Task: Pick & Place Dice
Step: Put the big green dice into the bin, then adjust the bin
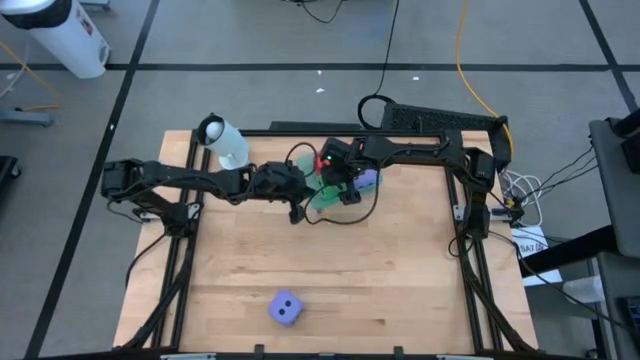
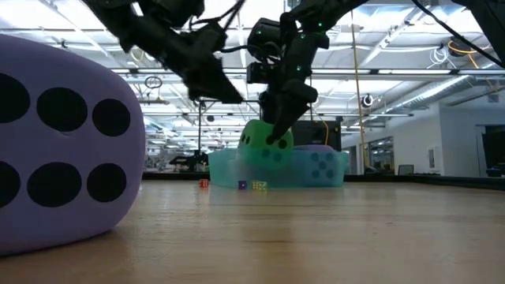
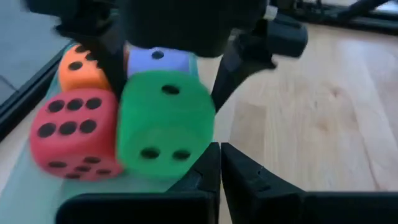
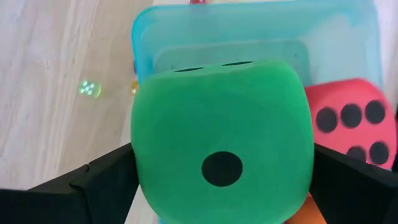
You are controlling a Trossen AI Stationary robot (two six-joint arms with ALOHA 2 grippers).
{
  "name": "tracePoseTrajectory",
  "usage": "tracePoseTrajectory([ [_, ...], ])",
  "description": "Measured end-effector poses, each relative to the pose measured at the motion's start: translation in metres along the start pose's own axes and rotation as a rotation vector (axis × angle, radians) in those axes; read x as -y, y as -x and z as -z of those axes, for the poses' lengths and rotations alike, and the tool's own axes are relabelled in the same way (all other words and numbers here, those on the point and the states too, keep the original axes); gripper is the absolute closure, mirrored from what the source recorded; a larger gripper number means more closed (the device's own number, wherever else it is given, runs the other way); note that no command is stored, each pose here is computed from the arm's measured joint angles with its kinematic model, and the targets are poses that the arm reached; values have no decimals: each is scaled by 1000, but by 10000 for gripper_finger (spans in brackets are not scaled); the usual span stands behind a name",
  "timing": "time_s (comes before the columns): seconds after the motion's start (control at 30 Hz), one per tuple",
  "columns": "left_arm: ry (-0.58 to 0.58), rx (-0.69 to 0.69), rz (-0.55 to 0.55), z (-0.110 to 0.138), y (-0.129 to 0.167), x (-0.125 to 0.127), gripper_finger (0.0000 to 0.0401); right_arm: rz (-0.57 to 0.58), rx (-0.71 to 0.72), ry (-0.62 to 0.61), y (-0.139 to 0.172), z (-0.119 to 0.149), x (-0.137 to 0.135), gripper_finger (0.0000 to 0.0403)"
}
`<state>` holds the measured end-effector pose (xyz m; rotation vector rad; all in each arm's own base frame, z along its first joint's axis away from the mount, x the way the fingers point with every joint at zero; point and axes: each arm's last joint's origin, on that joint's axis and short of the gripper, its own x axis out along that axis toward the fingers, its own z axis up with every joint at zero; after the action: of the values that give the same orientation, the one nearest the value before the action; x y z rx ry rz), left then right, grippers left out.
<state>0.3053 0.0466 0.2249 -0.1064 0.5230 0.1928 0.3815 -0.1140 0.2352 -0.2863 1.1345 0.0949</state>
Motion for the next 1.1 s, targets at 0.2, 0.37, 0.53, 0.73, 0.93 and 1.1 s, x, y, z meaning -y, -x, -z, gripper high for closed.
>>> tracePoseTrajectory([
  [0.2,37,73,-46,8,-33,-4,395,4,17,13,-1,-3,-3,3],
  [0.37,64,99,-77,12,-46,-16,396,4,17,36,-1,-4,-5,3],
  [0.53,62,100,-26,9,-48,-19,398,-4,23,43,-1,-5,-6,3],
  [0.73,29,109,-24,0,-47,-23,399,-19,76,68,-1,-9,-5,3],
  [0.93,-62,74,-104,-2,-37,-20,400,118,-7,67,3,-6,-2,3],
  [1.1,-147,66,-177,-16,1,1,400,131,-47,55,16,3,4,17],
])
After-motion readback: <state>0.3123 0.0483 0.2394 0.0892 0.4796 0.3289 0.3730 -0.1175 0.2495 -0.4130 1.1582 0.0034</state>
